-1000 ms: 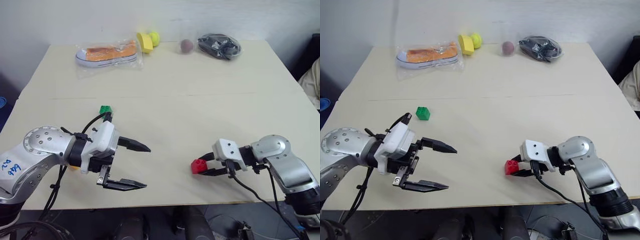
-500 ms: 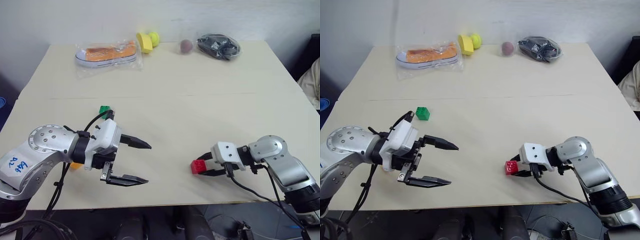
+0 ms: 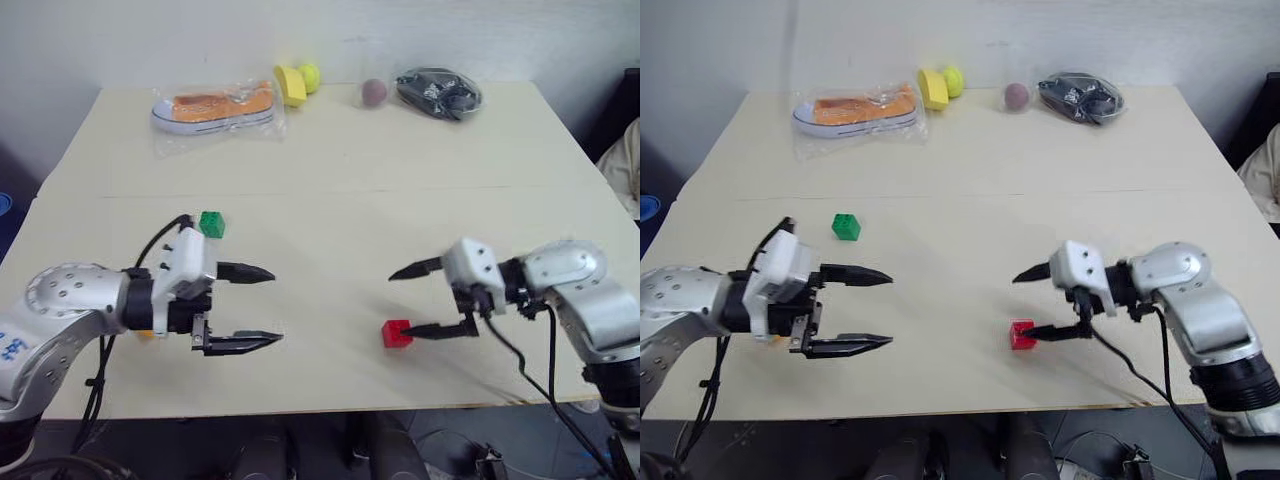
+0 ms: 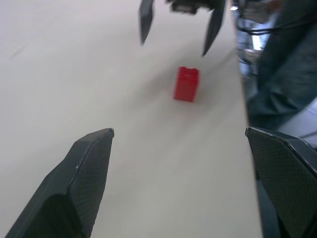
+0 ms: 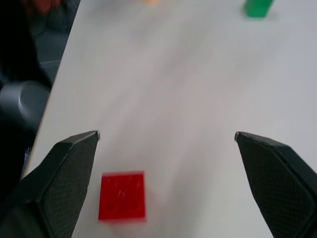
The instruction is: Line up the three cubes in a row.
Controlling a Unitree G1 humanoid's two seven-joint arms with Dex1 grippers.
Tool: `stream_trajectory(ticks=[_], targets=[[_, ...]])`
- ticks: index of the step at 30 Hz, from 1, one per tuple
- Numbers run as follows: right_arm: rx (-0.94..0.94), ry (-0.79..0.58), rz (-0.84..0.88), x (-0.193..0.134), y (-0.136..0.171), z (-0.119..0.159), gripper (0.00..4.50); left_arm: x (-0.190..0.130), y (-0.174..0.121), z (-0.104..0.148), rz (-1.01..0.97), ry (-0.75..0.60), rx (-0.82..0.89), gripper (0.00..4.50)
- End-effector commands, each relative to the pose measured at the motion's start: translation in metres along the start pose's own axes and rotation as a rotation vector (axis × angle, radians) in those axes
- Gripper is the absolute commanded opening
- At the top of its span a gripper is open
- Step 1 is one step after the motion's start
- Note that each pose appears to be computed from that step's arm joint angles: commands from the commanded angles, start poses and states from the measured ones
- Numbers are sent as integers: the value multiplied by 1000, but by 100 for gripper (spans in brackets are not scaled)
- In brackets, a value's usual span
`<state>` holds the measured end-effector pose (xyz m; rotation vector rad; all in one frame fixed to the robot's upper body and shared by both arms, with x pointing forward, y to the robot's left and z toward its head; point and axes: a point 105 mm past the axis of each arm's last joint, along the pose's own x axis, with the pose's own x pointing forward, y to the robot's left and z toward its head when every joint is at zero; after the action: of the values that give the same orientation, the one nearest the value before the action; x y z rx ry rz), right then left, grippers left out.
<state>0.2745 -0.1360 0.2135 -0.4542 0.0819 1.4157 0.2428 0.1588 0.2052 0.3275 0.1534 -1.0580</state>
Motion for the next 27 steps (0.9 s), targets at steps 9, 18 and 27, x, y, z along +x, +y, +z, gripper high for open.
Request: stream_trajectory(ticks=[9, 18, 27], targets=[[9, -122, -12, 4, 7, 34, 449, 1, 124, -16, 841, 129, -268, 450], [2, -169, -40, 7, 6, 40, 449, 36, 163, -35, 844, 173, -431, 450], [-5, -182, -63, 8, 7, 40, 450, 49, 172, -56, 834, 209, -494, 430]])
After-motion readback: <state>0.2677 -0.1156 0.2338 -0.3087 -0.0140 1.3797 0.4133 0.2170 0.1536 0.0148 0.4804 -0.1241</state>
